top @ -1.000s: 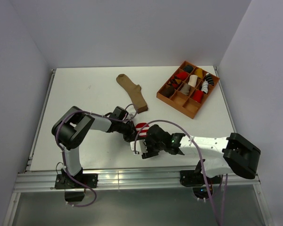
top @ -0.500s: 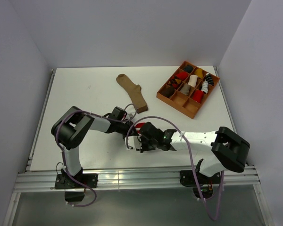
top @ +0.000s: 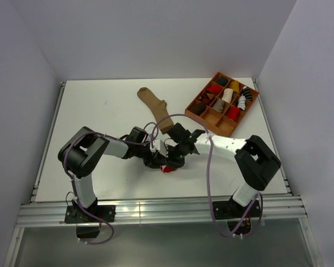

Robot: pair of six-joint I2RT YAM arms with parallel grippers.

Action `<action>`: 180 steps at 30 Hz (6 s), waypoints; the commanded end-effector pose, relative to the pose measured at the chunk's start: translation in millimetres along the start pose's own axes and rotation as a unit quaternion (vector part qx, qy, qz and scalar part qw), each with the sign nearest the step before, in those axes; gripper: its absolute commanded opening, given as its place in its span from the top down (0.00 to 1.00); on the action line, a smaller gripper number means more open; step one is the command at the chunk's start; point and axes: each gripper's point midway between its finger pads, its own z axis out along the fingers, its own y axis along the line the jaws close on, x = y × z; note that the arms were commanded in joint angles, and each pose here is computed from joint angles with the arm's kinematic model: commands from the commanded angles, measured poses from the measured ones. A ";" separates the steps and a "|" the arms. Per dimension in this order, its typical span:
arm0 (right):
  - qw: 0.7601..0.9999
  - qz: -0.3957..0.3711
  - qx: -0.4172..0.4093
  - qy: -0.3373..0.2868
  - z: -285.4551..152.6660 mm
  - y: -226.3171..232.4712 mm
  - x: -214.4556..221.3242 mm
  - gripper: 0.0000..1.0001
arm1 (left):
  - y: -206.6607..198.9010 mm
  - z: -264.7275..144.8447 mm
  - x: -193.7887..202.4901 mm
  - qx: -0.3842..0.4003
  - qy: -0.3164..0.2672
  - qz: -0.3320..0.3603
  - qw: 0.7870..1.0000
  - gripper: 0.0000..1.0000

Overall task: Roll the socks
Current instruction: Roll the sock at the center of the board.

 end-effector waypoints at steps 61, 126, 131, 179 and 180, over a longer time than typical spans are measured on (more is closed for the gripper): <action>0.881 0.330 -0.320 0.116 24.7 -22.6 19.7 0.78 | -77.3 -38.0 4.5 0.089 -0.278 0.481 0.827 0.51; 0.913 0.361 -0.189 -0.026 -15.7 -101.2 3.3 0.66 | 28.0 0.5 -17.0 -0.229 -0.194 0.263 0.917 1.00; 0.921 0.352 -0.163 -0.041 -23.9 -107.5 -0.6 0.60 | 23.2 -3.4 -15.2 -0.245 -0.186 0.246 0.919 1.00; 0.980 -0.114 0.123 -0.105 -42.7 -25.3 -29.3 0.39 | 25.4 -21.5 -15.3 -0.244 -0.009 0.097 0.965 0.99; 0.980 -0.120 0.126 -0.098 -40.0 -25.6 -27.5 0.39 | 26.2 -22.5 -15.8 -0.247 -0.010 0.094 0.964 0.99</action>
